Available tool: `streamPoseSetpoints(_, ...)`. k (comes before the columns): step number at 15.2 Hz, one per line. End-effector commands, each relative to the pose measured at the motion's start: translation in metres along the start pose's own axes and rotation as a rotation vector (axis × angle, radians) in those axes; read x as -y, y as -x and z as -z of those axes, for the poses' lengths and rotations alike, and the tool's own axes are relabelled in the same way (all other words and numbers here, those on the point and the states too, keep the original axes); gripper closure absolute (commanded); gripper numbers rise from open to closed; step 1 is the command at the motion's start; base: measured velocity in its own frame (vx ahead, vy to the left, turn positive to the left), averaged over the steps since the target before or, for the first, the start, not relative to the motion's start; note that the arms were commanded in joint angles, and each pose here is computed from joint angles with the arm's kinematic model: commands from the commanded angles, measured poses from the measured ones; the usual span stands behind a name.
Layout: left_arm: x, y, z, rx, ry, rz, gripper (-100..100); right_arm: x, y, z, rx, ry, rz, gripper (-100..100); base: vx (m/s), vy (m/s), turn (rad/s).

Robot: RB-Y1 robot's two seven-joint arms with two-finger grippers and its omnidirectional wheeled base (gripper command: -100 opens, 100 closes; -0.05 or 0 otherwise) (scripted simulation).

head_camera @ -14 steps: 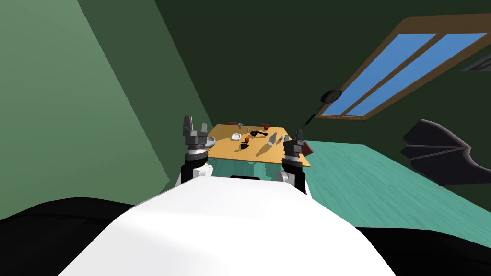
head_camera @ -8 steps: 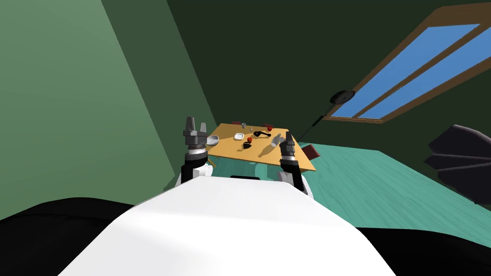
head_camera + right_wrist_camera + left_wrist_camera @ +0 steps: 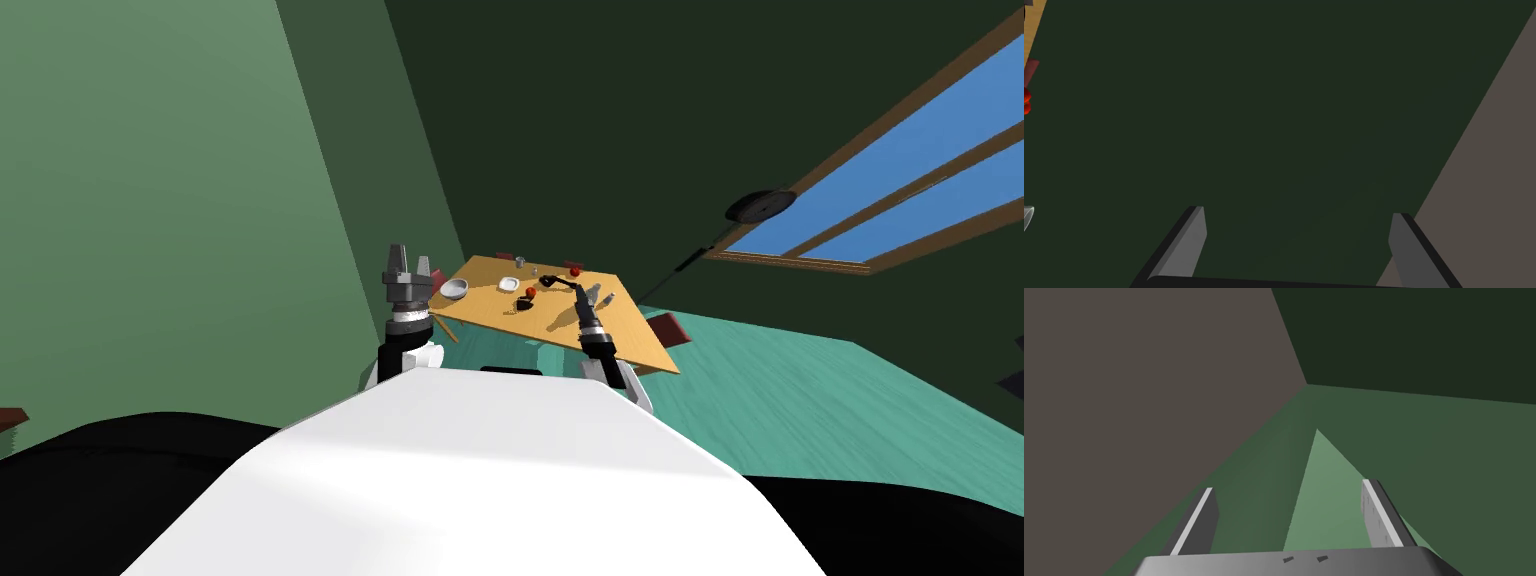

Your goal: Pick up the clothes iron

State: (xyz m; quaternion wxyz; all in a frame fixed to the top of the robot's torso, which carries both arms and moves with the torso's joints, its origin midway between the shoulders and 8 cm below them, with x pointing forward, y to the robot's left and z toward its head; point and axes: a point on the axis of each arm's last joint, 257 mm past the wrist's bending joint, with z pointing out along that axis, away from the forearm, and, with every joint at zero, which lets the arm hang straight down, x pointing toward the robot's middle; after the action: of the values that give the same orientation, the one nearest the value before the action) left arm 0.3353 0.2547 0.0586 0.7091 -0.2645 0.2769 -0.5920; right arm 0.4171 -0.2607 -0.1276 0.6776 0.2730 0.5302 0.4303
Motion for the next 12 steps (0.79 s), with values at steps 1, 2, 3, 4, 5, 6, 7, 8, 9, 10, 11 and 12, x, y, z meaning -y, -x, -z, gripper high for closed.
streamPoseSetpoints(1,0.0,0.0,0.0,0.0,0.0,0.0,0,0.023,-0.011,-0.001,-0.049,-0.044,0.088,-100,-0.006,0.023,0.211)
streamPoseSetpoints(2,0.0,0.0,0.0,0.0,0.0,0.0,0,0.028,-0.013,0.0,-0.055,-0.054,0.094,-100,-0.005,0.021,0.171)
streamPoseSetpoints(3,0.0,0.0,0.0,0.0,0.0,0.0,0,0.045,-0.021,0.001,-0.09,-0.09,0.154,-100,-0.002,0.024,0.208)
streamPoseSetpoints(4,0.0,0.0,0.0,0.0,0.0,0.0,0,0.048,-0.022,0.002,-0.095,-0.094,0.163,-100,-0.004,0.022,0.176)
streamPoseSetpoints(5,0.0,0.0,0.0,0.0,0.0,0.0,0,0.068,-0.029,0.004,-0.131,-0.134,0.224,-100,-0.005,0.031,0.231)
streamPoseSetpoints(6,0.0,0.0,0.0,0.0,0.0,0.0,0,0.068,-0.03,0.005,-0.135,-0.134,0.236,-100,-0.006,0.027,0.202)
streamPoseSetpoints(7,0.0,0.0,0.0,0.0,0.0,0.0,0,0.089,-0.036,0.008,-0.172,-0.176,0.296,-100,-0.005,0.031,0.227)
streamPoseSetpoints(8,0.0,0.0,0.0,0.0,0.0,0.0,0,0.09,-0.037,0.008,-0.177,-0.175,0.311,-100,-0.004,0.029,0.191)
streamPoseSetpoints(9,0.0,0.0,0.0,0.0,0.0,0.0,0,0.108,-0.041,0.011,-0.21,-0.21,0.37,-100,-0.006,0.029,0.256)
streamPoseSetpoints(10,0.0,0.0,0.0,0.0,0.0,0.0,0,0.112,-0.043,0.013,-0.219,-0.216,0.39,-100,-0.004,0.025,0.219)
streamPoseSetpoints(11,0.0,0.0,0.0,0.0,0.0,0.0,0,0.112,-0.043,0.013,-0.219,-0.216,0.39,-100,-0.002,0.016,0.071)
streamPoseSetpoints(12,0.0,0.0,0.0,0.0,0.0,0.0,0,0.133,-0.046,0.017,-0.256,-0.255,0.459,-100,-0.003,0.023,0.165)
